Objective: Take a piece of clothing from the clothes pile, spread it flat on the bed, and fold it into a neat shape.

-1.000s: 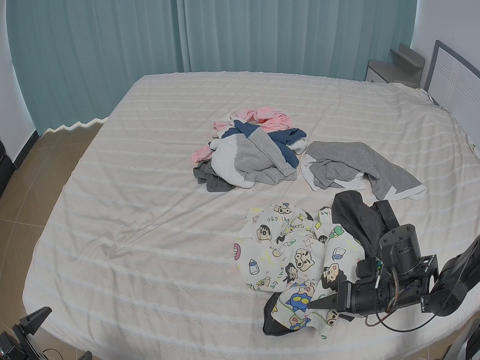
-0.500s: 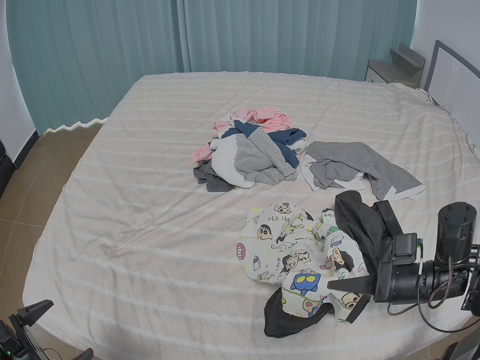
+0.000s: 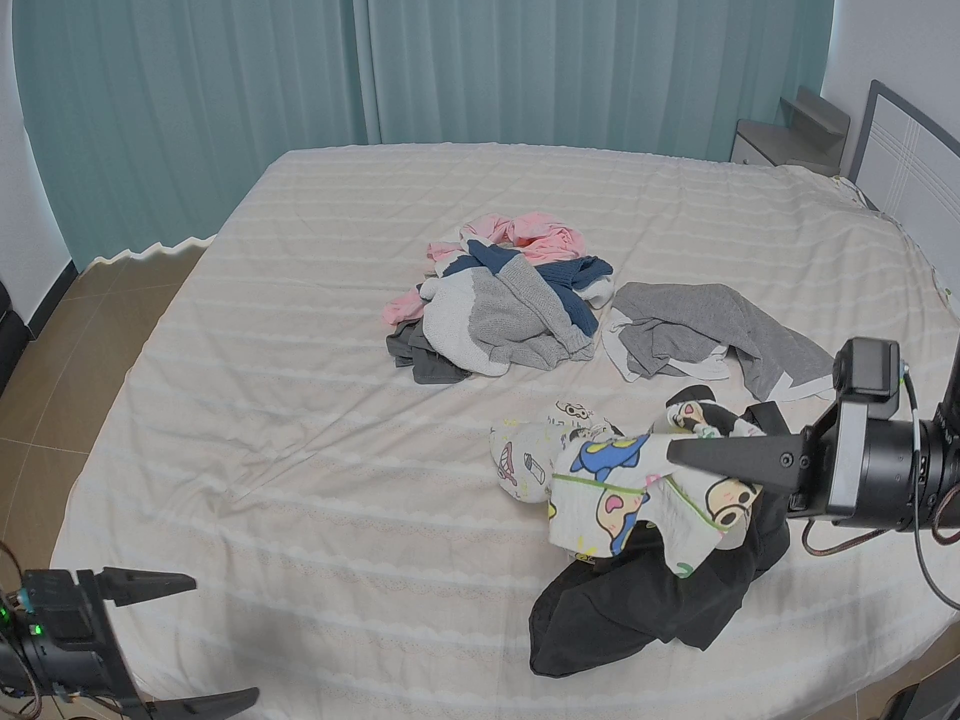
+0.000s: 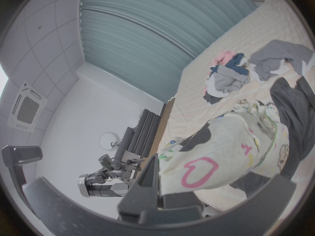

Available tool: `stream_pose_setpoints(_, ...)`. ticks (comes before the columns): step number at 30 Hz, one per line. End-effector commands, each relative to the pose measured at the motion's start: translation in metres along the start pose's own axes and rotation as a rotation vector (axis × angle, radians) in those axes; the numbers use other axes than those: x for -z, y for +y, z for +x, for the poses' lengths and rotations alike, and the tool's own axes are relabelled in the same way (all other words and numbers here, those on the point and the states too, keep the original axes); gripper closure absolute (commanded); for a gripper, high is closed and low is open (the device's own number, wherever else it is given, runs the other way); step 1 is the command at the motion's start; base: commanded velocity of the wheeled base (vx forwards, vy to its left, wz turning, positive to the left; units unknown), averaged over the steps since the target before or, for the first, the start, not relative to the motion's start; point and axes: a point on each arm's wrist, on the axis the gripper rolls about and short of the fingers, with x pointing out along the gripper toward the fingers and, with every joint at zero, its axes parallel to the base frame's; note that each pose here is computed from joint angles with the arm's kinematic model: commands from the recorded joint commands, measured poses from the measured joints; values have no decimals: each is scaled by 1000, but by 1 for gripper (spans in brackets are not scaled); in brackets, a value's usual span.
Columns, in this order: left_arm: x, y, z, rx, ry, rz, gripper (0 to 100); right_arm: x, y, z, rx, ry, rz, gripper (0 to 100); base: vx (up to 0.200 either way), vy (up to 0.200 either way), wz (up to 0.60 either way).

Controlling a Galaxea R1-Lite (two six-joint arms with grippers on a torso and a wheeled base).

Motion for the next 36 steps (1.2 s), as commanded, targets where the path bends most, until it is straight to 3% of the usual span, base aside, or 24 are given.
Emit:
stream_pose_setpoints(1,-18,2,90,258,165,-10,0,-19,41,11,-134,-10,-98,100,0,0,0)
stream_pose_setpoints(4,-19,-2,115,281,157,-48,0,-21,50,18,-169,-3,-110,100,0,0,0)
stream_pose_setpoints(9,-17,-7,146,229,147,-62,0,-27,70,20,-237,-18,-150,100,0,0,0)
stream_pose_setpoints(13,-19,-19,154,261,129,-86,0,-29,84,20,-289,-30,-178,100,0,0,0)
stream_pose_setpoints(18,-13,-25,164,216,161,-81,0,-32,89,25,-299,-53,-189,100,0,0,0)
stream_pose_setpoints(29,-18,-49,162,302,133,-144,0,-32,85,42,-300,-102,-193,100,0,0,0)
stream_pose_setpoints(33,-20,-46,170,179,102,-166,0,-32,85,42,-300,-108,-190,100,0,0,0)
stream_pose_setpoints(36,-27,-52,169,177,53,-191,0,-34,86,41,-296,-122,-191,100,0,0,0)
